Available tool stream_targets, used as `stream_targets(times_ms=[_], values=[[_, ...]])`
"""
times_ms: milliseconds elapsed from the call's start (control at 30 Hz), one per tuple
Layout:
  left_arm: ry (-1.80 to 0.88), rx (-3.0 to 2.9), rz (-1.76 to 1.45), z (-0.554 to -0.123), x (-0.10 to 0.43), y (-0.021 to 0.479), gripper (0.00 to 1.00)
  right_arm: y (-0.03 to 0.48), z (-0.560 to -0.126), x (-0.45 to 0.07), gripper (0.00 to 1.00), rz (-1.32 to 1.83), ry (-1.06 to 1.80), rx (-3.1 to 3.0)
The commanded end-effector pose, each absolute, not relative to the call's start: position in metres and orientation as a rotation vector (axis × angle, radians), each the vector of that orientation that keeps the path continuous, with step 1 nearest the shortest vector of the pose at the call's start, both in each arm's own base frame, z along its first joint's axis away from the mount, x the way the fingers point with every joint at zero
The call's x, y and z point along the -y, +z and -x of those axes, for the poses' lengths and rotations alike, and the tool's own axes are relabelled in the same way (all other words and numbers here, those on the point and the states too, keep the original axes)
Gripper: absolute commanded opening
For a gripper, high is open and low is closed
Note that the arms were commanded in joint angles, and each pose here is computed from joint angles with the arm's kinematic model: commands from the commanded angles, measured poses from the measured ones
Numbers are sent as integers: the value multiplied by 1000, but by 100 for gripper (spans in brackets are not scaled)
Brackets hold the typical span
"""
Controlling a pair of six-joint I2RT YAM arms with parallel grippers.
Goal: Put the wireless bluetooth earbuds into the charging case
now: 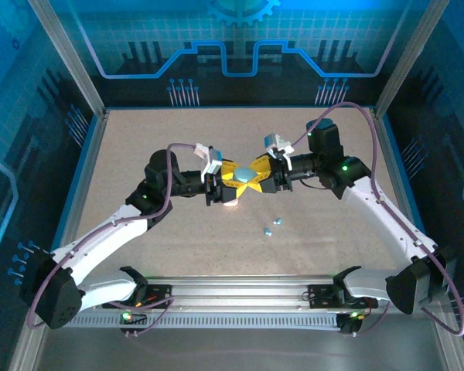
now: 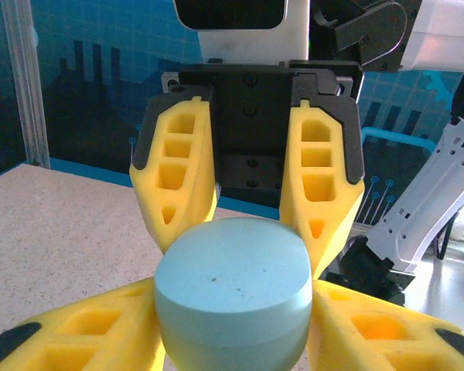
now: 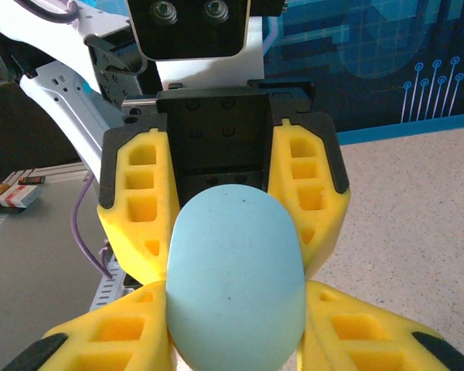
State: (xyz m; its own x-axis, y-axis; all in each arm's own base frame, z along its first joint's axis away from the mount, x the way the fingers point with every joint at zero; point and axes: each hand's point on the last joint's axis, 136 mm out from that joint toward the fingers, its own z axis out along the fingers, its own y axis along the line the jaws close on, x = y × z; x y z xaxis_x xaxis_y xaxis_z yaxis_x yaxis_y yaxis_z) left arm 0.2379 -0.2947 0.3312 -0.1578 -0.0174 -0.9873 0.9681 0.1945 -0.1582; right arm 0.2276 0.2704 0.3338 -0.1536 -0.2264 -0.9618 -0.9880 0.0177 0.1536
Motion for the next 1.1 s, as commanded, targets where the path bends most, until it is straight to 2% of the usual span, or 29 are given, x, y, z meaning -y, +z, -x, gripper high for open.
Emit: stream_targets(times_ms=[0, 233, 400, 533, 833, 933, 1067], values=[[-1208, -1375, -1011, -232, 300, 344, 46, 345, -221, -273, 36, 1332, 1212, -1428], [-1219, -1400, -1044, -230, 304, 337, 44, 346, -220, -274, 36, 1324, 1200, -1417], [-1217, -1403, -1070, -227, 305, 333, 30, 348, -222, -272, 36, 1309, 1201, -1418], [-1197, -1406, -1098, -224, 302, 330, 26, 350, -229, -268, 39, 1267, 1197, -1458], [-1183, -1396, -1124, -219, 301, 329, 26, 350, -243, -261, 48, 1189, 1222, -1560], [-1184, -1397, -1122, -219, 301, 329, 26, 349, -246, -260, 54, 1172, 1210, -1582], [-1188, -1397, -1115, -219, 301, 331, 26, 345, -255, -258, 55, 1140, 1146, -1619]])
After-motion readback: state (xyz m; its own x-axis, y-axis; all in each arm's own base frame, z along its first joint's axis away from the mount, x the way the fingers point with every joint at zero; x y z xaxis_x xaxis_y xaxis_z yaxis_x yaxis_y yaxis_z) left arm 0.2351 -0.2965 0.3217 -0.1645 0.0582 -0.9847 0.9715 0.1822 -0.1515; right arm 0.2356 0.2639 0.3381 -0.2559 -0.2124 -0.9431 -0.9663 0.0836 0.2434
